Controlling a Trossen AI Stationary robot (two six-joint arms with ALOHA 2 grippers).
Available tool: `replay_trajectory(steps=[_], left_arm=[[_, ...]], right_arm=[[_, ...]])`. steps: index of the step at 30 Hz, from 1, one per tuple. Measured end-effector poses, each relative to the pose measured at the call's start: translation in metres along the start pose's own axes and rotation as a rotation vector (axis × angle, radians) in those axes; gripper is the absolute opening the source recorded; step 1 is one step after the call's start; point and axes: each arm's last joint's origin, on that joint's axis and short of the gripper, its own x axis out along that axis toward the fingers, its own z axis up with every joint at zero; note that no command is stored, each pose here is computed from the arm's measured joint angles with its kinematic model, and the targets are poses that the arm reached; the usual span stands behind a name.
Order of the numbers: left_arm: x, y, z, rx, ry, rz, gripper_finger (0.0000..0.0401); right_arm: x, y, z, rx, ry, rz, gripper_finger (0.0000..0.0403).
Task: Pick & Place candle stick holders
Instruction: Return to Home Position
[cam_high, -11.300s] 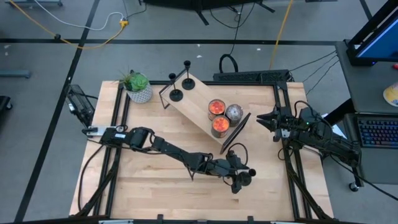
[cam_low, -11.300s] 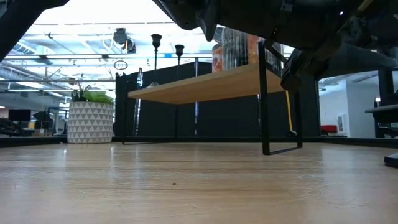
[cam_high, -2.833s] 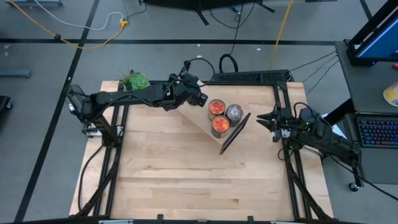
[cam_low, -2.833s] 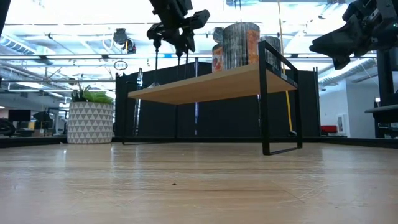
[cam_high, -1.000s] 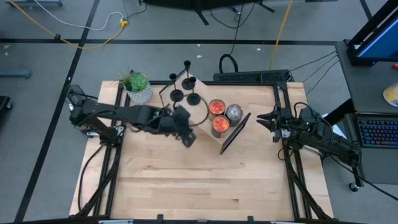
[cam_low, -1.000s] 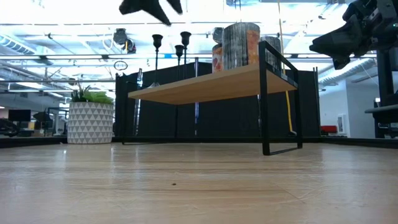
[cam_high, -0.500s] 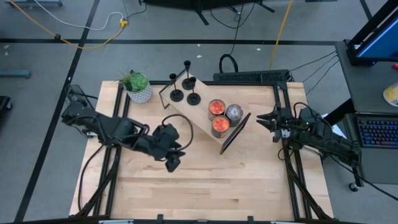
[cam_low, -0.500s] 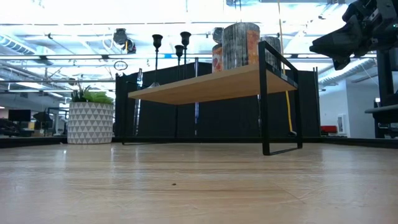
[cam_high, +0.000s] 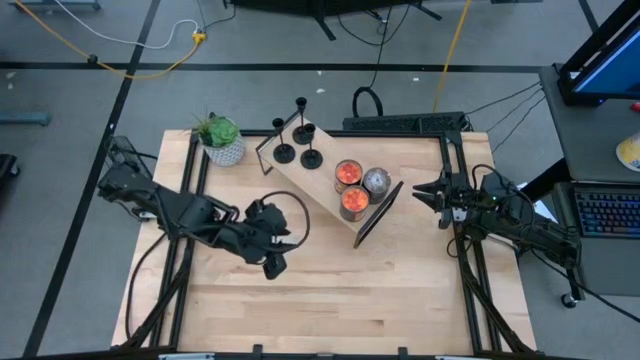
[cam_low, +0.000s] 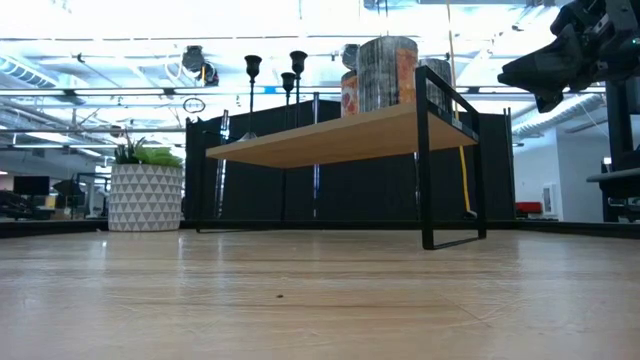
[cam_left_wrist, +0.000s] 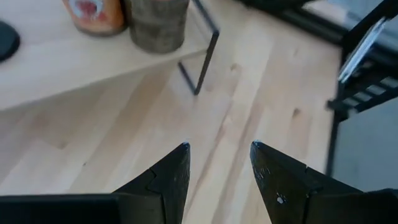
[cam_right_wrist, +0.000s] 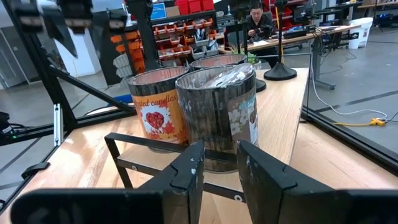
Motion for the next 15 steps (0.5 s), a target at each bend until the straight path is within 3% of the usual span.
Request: replay_trajectory(steps=[4,11,15], left_arm=[[0.017,0.009,-0.018,-0.001,0.035,0.024,0.0177],[0.032,0.039,-0.060,-0.034,-0.056,-0.163,0.0177],[0.026,0.067,-0.085,-0.061,-0.116,-0.208,0.0177]], right_arm=[[0.000,0.000,0.000,0.000,0.000,0.001,0.0091],[0.000,0.000,0.000,0.000,0.000,0.000,0.0091],[0.000,0.000,0.000,0.000,-0.001,0.000,0.0091]])
